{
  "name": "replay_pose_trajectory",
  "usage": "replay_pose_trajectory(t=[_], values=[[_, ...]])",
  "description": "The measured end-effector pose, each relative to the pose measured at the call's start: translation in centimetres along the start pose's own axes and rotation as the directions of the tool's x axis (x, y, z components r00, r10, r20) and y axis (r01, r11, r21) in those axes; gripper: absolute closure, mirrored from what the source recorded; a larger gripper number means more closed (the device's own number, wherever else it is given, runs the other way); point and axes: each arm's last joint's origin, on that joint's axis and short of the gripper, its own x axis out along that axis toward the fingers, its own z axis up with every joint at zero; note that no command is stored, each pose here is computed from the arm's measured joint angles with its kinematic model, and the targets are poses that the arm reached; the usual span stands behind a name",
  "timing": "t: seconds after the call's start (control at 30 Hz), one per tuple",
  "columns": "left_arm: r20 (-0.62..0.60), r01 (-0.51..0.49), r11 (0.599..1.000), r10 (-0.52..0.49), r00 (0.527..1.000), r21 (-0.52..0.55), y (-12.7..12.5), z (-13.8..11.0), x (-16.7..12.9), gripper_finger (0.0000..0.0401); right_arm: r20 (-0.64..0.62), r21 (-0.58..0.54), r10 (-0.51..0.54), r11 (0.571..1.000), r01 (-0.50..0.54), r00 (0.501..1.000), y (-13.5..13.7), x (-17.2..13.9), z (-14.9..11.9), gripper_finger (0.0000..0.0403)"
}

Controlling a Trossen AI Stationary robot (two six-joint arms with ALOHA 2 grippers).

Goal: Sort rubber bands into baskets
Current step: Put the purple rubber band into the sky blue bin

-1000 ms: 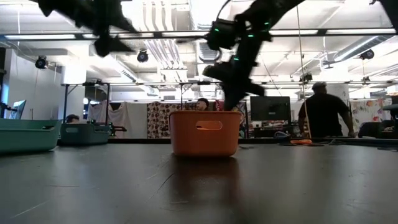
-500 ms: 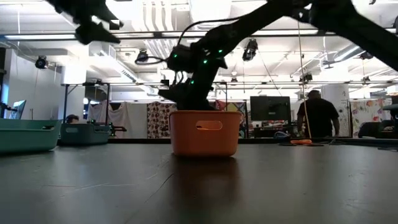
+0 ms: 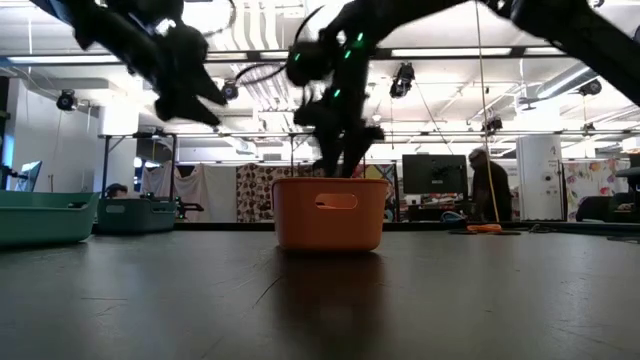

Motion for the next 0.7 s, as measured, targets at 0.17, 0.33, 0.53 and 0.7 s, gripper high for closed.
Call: replay_pose_trajectory(t=[0.17,0.33,0.53,0.7], values=[[-0.078,0.023,0.985,-0.009,0.997,0.172,0.6,-0.2,4.4,0.0119,0.078,-0.002,-0.054,0.999,0.055,0.996,-0.5,-5.4,-1.6,0.0152],[-0.127,0.04,0.943,0.002,0.992,0.33,1.4,-0.5,8.8,0.0119,0.171,0.037,-0.01,0.999,0.003,0.985,-0.4,-10.2,-3.7,0.0126],[-0.132,0.052,0.888,0.01,0.991,0.456,2.2,0.0,13.2,0.0113,0.225,0.093,0.038,0.994,-0.06,0.974,0.1,-13.7,-6.9,0.0111],[-0.248,0.098,0.872,0.027,0.968,0.48,2.8,0.2,17.4,0.0108,0.219,0.145,0.06,0.985,-0.093,0.974,0.8,-14.6,-9.4,0.0108]])
